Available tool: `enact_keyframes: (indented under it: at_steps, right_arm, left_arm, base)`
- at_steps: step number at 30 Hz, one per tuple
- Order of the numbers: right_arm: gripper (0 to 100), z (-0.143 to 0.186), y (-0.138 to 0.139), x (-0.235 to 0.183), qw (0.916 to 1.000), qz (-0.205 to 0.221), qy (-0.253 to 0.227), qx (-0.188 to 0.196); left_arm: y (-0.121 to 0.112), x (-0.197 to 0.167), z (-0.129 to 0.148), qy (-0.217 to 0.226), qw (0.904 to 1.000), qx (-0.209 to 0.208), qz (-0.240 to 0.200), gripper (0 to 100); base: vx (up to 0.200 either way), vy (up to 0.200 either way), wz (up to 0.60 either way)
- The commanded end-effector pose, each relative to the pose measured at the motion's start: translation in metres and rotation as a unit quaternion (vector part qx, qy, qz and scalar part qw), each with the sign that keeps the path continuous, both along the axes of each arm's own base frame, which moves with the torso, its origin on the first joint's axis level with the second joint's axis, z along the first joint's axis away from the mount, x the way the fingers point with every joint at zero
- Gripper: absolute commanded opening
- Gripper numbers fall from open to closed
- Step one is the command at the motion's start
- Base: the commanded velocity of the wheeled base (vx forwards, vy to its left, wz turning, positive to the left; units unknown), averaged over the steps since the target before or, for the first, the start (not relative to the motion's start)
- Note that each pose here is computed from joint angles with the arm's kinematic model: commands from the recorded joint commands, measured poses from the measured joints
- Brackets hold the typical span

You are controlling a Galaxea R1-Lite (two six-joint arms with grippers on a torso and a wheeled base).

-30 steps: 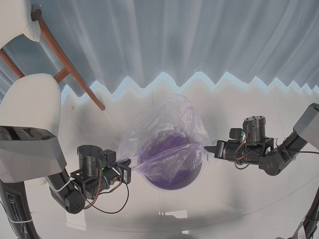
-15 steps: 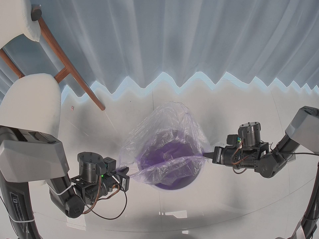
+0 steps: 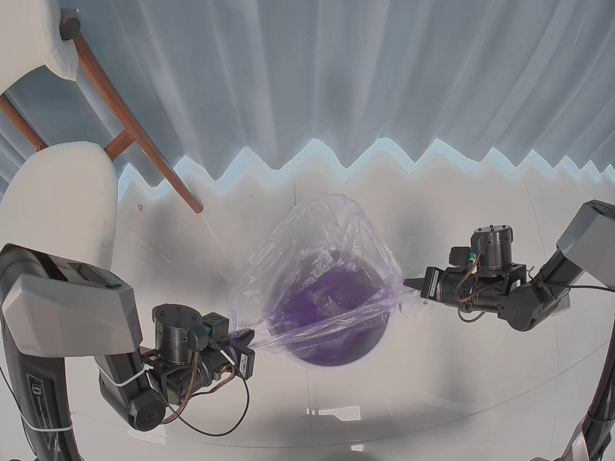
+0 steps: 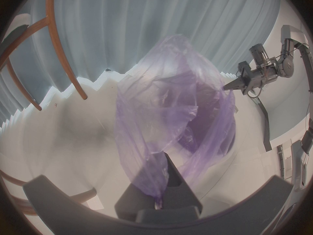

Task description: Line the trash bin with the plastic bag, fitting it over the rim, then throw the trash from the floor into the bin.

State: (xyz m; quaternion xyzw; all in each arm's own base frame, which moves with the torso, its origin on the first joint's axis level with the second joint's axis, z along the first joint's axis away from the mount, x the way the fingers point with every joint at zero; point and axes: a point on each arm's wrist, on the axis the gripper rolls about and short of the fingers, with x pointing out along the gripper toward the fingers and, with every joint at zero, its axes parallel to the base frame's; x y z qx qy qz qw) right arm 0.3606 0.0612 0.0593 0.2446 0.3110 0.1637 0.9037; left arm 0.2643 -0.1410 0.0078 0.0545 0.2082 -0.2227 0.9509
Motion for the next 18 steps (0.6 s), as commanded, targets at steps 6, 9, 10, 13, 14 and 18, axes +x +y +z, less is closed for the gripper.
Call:
enact_keyframes:
  at_steps: [6,9,10,13,14,18]
  right_arm:
    - [0,0.018,-0.015,0.011,0.9989,-0.025,-0.039,0.008]
    - [0,0.009,-0.015,0.017,0.999,-0.031,-0.031,0.004]
    - [0,0.005,-0.015,0.018,0.9989,-0.037,-0.028,0.001]
    - [0,0.0,-0.015,0.025,0.9984,-0.049,-0.027,-0.007]
    - [0,-0.003,-0.016,0.026,0.9983,-0.052,-0.025,-0.007]
    - [0,-0.014,-0.018,0.029,0.9984,-0.054,-0.012,-0.011]
  left_arm:
    - [-0.015,0.002,0.007,-0.027,0.9993,-0.018,-0.017,0]
    - [-0.02,0.005,0.007,-0.034,0.999,-0.021,-0.019,0]
    - [-0.021,0.006,0.008,-0.036,0.9989,-0.022,-0.02,0]
    - [-0.024,0.008,0.01,-0.043,0.9984,-0.027,-0.024,0]
    - [-0.025,0.009,0.012,-0.046,0.9982,-0.03,-0.024,0]
    - [-0.026,0.01,0.011,-0.047,0.9983,-0.028,-0.019,0]
  base:
    - [0.0,0.0,0.0]
    - [0.0,0.0,0.0]
    - [0.0,0.0,0.0]
    - [0.0,0.0,0.0]
    - [0.0,0.0,0.0]
    - [0.0,0.0,0.0]
